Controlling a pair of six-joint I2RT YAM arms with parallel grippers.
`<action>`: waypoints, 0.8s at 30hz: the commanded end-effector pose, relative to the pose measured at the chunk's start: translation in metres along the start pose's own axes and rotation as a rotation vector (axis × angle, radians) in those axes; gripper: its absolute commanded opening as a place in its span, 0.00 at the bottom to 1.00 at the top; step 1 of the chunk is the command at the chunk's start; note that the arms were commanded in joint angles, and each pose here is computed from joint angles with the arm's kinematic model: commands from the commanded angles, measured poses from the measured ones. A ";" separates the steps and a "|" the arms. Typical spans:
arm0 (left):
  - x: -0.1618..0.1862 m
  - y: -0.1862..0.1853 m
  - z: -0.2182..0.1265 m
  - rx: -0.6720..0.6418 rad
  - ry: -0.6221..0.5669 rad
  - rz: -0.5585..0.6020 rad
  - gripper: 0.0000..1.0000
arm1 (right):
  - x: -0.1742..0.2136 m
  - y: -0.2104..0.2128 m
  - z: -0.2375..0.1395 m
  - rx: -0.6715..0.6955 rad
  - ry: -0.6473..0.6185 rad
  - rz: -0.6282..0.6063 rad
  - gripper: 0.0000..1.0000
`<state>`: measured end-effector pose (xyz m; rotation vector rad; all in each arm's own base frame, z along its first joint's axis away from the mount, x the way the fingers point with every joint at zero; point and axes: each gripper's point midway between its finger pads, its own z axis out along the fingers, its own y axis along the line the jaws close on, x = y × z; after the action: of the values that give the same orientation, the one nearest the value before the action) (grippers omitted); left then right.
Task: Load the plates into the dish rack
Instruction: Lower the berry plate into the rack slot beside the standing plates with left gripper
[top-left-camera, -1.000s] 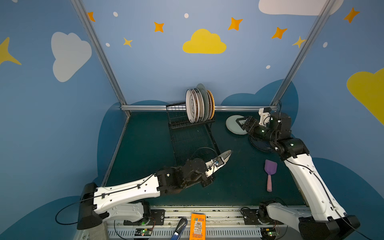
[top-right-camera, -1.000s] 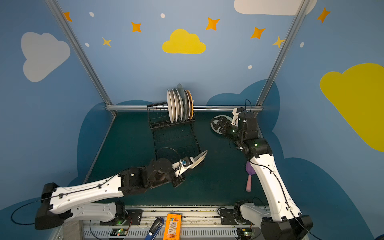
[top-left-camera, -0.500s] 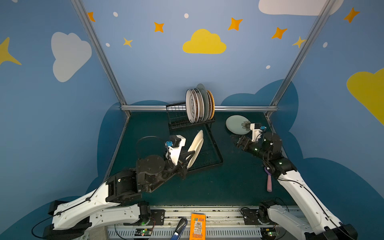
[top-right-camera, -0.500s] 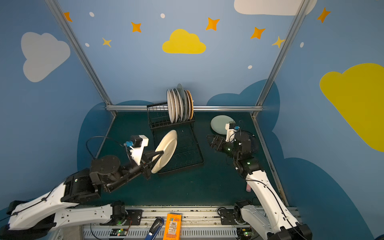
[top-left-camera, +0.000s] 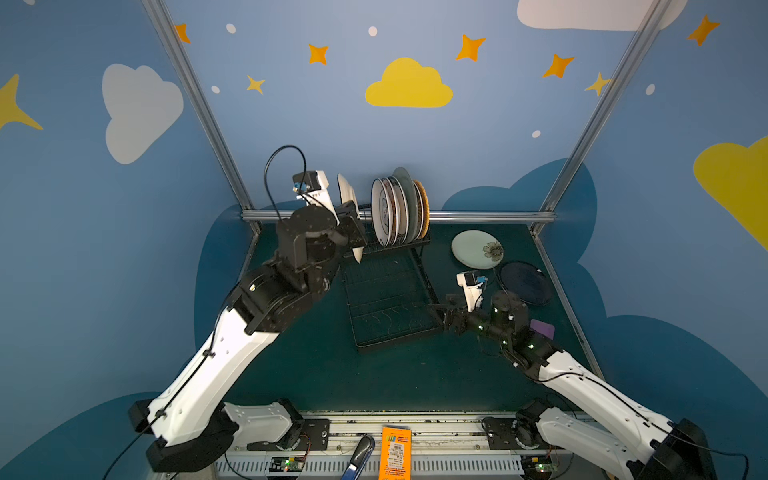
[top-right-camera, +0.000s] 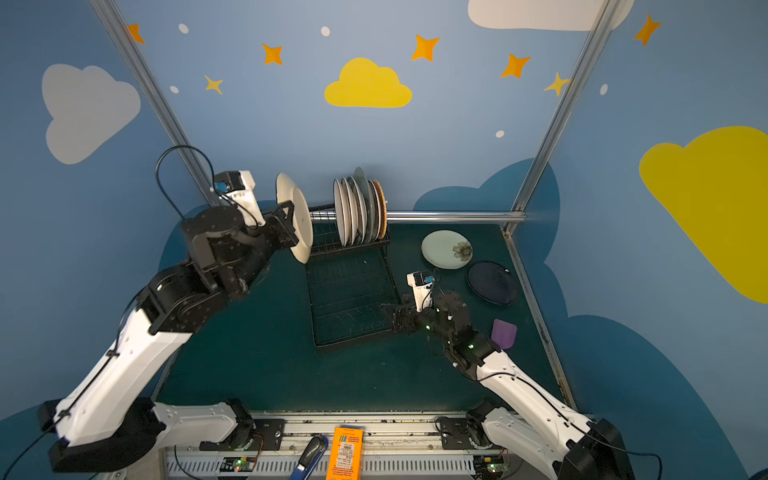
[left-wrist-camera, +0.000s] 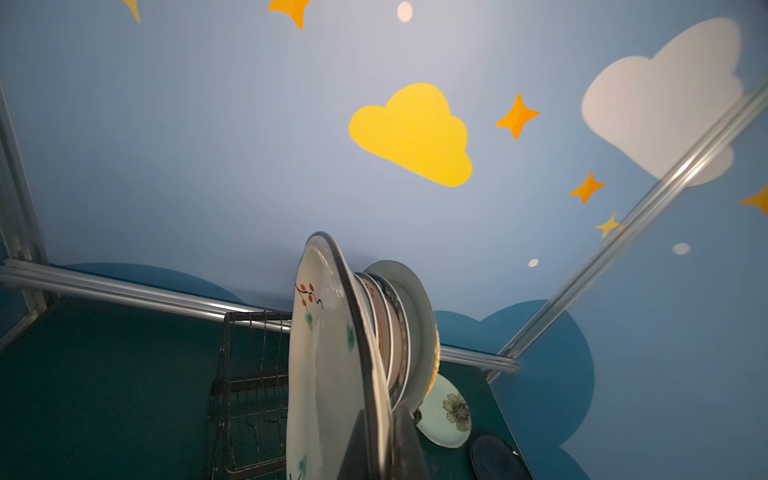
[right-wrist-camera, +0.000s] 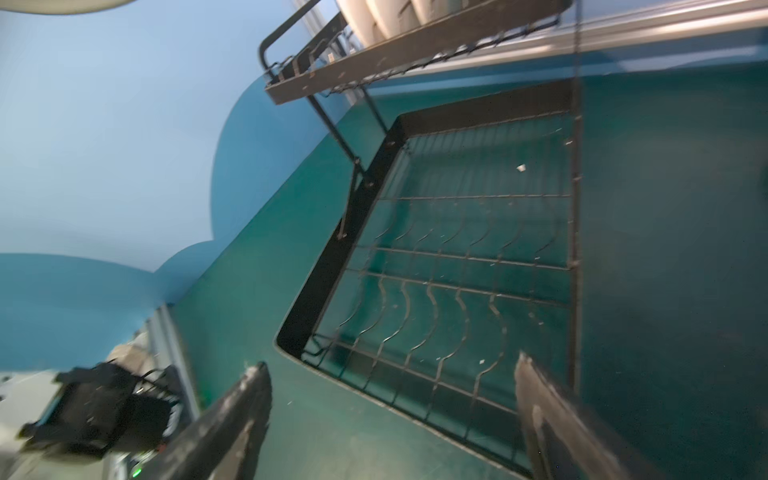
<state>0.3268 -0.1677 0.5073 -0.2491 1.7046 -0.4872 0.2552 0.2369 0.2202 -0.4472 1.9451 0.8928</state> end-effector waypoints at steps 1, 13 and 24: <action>-0.020 -0.022 0.020 0.123 0.002 -0.134 0.04 | -0.002 -0.007 0.007 0.039 -0.012 -0.032 0.90; -0.018 -0.011 0.109 0.081 0.068 -0.218 0.04 | 0.005 -0.006 0.018 0.020 0.045 -0.001 0.90; -0.005 0.006 0.138 -0.009 0.094 -0.177 0.04 | 0.003 -0.005 0.016 0.022 0.042 -0.002 0.90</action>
<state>0.4657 -0.1935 0.4471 -0.3876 1.9208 -0.5881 0.2650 0.2421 0.1929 -0.4541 2.0284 0.8519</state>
